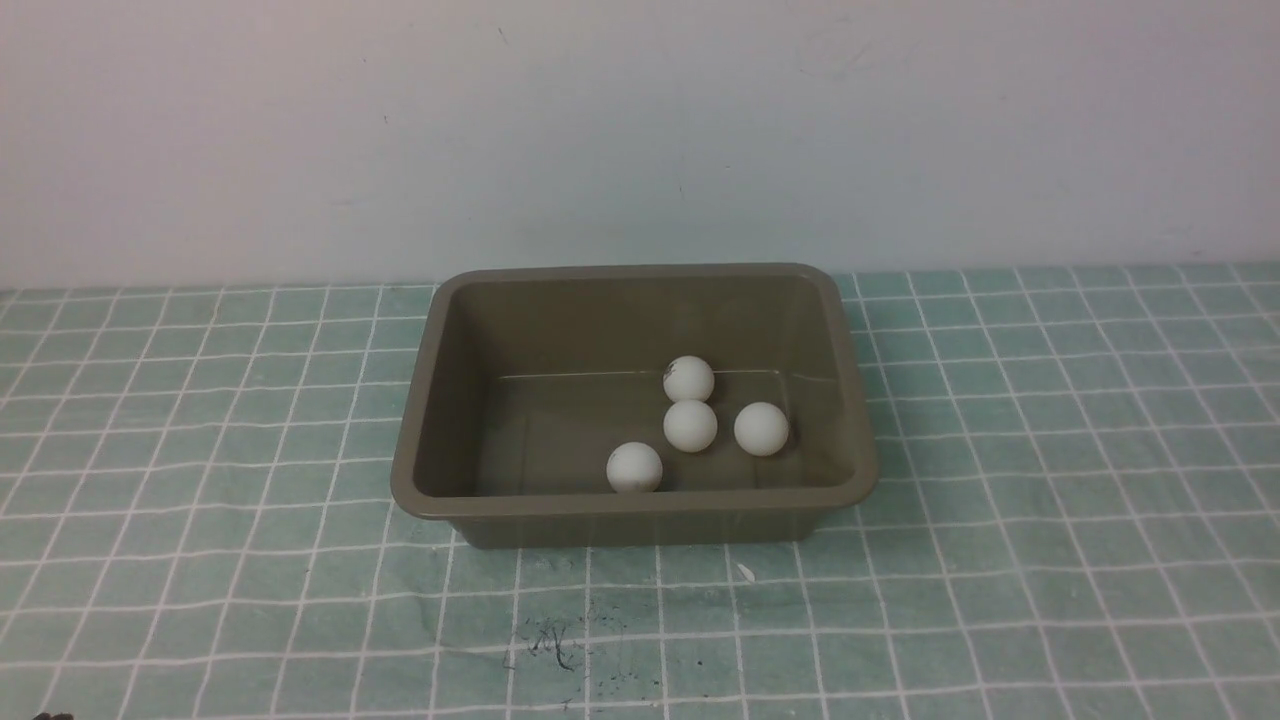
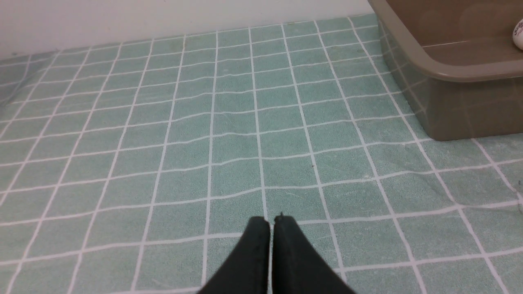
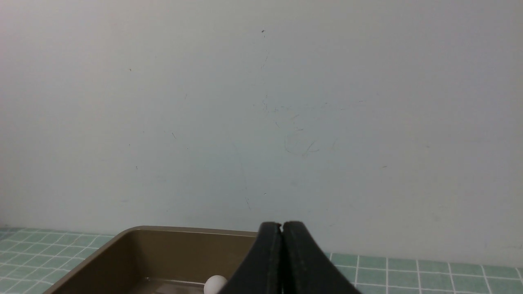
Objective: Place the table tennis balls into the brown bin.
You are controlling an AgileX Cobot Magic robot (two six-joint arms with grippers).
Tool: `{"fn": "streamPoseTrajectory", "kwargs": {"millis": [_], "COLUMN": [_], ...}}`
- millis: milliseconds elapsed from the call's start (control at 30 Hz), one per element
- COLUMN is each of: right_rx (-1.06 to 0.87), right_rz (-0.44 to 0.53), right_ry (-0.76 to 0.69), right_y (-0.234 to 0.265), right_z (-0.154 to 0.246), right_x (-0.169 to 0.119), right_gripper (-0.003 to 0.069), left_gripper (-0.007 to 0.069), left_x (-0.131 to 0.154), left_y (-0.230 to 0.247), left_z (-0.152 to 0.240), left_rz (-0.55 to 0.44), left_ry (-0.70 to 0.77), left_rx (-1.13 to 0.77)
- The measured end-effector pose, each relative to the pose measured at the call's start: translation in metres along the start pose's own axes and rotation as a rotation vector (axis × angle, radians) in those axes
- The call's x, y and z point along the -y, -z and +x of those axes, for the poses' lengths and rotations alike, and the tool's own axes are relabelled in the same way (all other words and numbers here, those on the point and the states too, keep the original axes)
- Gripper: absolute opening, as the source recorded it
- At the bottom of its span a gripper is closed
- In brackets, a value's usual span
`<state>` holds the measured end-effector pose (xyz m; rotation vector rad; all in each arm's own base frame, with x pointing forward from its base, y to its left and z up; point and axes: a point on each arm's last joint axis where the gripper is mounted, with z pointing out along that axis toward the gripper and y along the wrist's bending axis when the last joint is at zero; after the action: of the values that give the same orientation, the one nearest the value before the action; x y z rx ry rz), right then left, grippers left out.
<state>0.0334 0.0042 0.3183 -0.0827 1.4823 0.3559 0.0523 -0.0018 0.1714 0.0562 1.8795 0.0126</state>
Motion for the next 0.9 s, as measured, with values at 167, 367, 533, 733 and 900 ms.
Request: {"fn": "streamPoseTrajectory", "kwargs": {"millis": [167, 367, 533, 733, 900], "right_rx": [0.000, 0.001, 0.013, 0.001, -0.035], "right_rz": [0.000, 0.000, -0.031, -0.087, -0.048], "right_ry": [-0.003, -0.010, 0.001, 0.078, 0.133], "right_y": [0.000, 0.000, 0.000, 0.000, -0.002], "right_z": [0.000, 0.000, -0.001, 0.001, 0.022], "right_x": [0.000, 0.000, -0.003, -0.008, -0.003], "right_gripper": [-0.0013, -0.0013, -0.0013, -0.0013, -0.0013], "left_gripper": [-0.0005, -0.0005, -0.0005, -0.0005, -0.0005], "left_x": [0.000, 0.000, 0.000, 0.000, 0.000], "left_y": [0.000, 0.000, 0.000, 0.000, 0.000], "left_z": [0.000, 0.000, 0.000, 0.000, 0.000], "left_rz": [0.000, 0.000, 0.000, -0.001, -0.001], "left_ry": [0.000, 0.000, -0.001, -0.002, -0.002], "left_rx": [-0.001, -0.001, -0.001, -0.001, -0.001]}}
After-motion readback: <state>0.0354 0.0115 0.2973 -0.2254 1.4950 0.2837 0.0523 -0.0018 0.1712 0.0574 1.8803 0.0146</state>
